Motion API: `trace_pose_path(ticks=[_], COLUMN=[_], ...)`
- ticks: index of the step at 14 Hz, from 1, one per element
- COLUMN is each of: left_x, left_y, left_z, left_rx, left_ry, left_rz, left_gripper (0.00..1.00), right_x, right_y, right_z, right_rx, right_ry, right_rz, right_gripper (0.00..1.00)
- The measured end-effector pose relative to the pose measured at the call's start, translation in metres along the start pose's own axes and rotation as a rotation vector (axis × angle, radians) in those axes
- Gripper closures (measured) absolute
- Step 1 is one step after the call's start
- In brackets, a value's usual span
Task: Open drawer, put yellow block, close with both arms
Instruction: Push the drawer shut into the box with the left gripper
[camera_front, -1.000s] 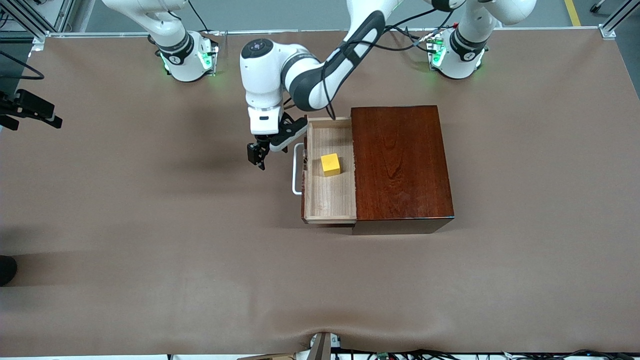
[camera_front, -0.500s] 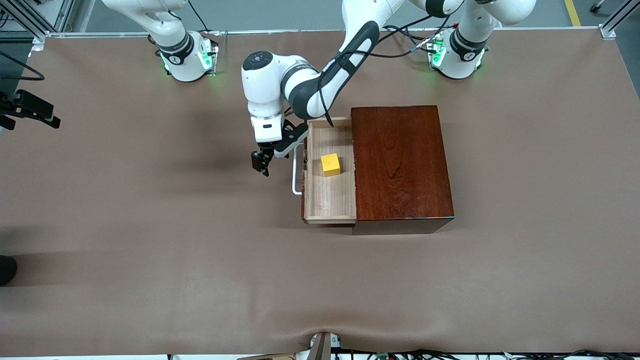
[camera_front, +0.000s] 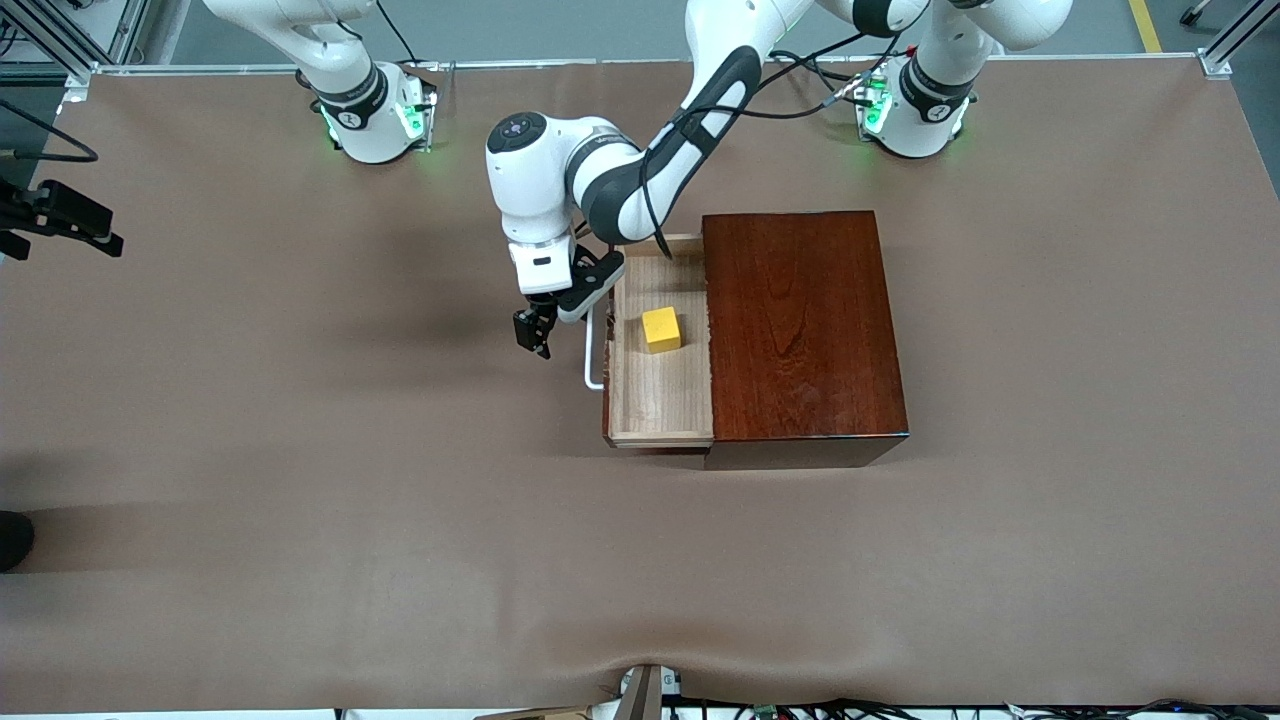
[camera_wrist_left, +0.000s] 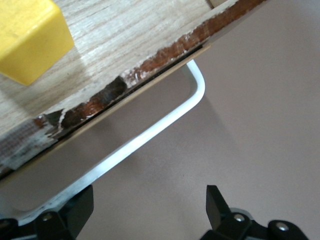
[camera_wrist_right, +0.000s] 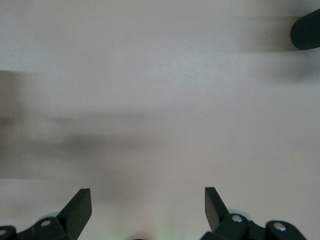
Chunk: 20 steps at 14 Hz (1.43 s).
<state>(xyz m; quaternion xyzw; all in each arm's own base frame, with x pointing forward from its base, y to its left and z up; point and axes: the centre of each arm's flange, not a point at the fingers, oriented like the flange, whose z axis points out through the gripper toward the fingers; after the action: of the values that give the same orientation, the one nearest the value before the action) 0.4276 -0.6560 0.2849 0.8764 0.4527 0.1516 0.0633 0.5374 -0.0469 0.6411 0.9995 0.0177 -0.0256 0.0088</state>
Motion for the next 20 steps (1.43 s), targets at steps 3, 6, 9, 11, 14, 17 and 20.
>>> trace_pose_path(ticks=[3, 6, 9, 11, 14, 17, 20], left_x=[0.017, 0.032, 0.044, 0.058, 0.087, 0.106, 0.107], left_y=[0.003, 0.003, -0.001, -0.006, -0.011, -0.008, -0.009], left_z=[0.003, 0.007, 0.011, 0.016, 0.022, 0.023, 0.023], left_rx=[0.048, 0.101, 0.166, 0.240, 0.331, 0.354, 0.365], left_ry=[0.028, 0.049, 0.083, 0.124, 0.172, 0.181, 0.185], left_rz=[-0.019, -0.039, -0.051, -0.057, -0.083, -0.108, -0.109], left_gripper=[0.00, 0.00, 0.00, 0.00, 0.00, 0.00, 0.00], right_x=[0.000, 0.000, 0.000, 0.000, 0.000, 0.000, 0.000], right_y=[0.000, 0.000, 0.000, 0.000, 0.000, 0.000, 0.000], right_z=[0.000, 0.000, 0.000, 0.000, 0.000, 0.000, 0.000], right_rx=[0.000, 0.000, 0.000, 0.000, 0.000, 0.000, 0.000], right_ry=[0.000, 0.000, 0.000, 0.000, 0.000, 0.000, 0.000], right_rz=[0.000, 0.000, 0.000, 0.001, 0.001, 0.001, 0.001], right_gripper=[0.00, 0.00, 0.00, 0.00, 0.00, 0.00, 0.00])
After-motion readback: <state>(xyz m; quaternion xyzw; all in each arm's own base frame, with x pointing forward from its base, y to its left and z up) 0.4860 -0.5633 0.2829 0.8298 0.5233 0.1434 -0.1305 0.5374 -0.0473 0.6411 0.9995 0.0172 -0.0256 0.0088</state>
